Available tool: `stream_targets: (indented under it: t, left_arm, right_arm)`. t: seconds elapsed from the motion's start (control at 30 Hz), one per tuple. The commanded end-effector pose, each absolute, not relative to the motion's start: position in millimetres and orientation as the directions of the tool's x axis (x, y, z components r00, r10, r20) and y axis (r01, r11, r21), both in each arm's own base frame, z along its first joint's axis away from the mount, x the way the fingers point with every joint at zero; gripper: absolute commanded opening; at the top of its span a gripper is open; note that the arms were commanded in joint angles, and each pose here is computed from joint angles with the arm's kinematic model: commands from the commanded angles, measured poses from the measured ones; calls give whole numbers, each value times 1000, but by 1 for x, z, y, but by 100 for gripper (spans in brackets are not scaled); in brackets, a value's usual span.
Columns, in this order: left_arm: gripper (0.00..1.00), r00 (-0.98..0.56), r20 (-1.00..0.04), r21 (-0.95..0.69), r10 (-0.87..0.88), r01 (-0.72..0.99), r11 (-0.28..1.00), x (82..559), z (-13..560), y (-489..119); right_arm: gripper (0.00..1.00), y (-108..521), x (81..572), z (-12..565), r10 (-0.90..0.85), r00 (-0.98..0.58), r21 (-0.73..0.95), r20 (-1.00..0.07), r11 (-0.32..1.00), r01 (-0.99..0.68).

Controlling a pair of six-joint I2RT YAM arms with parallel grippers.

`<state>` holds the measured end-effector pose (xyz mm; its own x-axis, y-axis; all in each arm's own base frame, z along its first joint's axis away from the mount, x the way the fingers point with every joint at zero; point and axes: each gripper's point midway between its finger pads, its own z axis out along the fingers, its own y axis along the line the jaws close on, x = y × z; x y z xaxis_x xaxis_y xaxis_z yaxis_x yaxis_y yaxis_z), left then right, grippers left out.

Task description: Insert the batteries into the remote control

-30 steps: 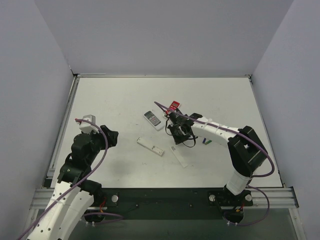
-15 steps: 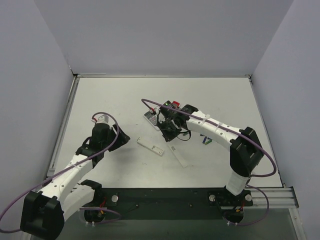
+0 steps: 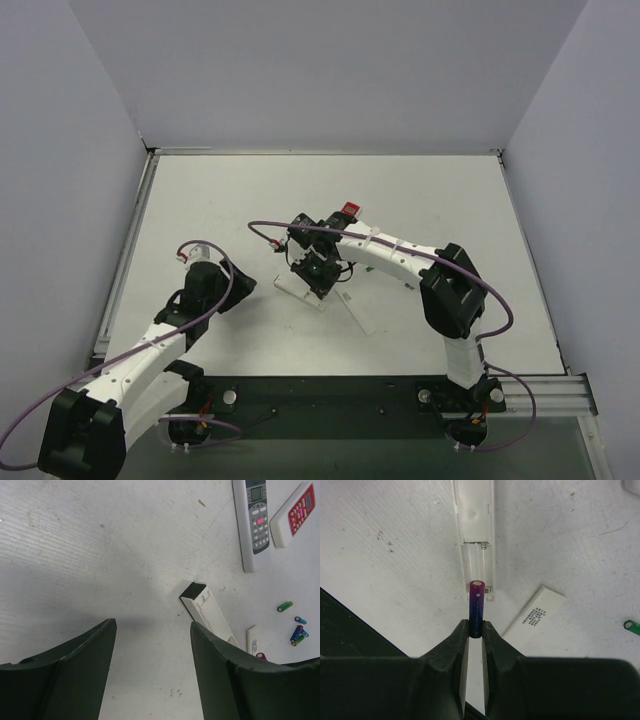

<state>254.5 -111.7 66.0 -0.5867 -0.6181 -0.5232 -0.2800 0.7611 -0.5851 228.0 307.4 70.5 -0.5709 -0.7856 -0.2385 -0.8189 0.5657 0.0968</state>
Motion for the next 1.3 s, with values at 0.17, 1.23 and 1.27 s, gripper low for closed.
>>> stream_targets:
  t: [0.17,1.23,1.27]
  left_arm:
    - [71,-485,-557,-630,-674,-282,724,263,80,-103]
    - [71,-484,-554,-637,-678,-279,719,261,79,-104]
    - [71,-485,-553,-636,-678,-279,719,260,78,-104]
  right_arm:
    - [4,306,222,67,-828,-538,100,-155,529,-843]
    - [18,304,229,40,-826,-559,76,-72,554,-829]
    - [17,304,229,39,-823,-563,76,-72,558,-826]
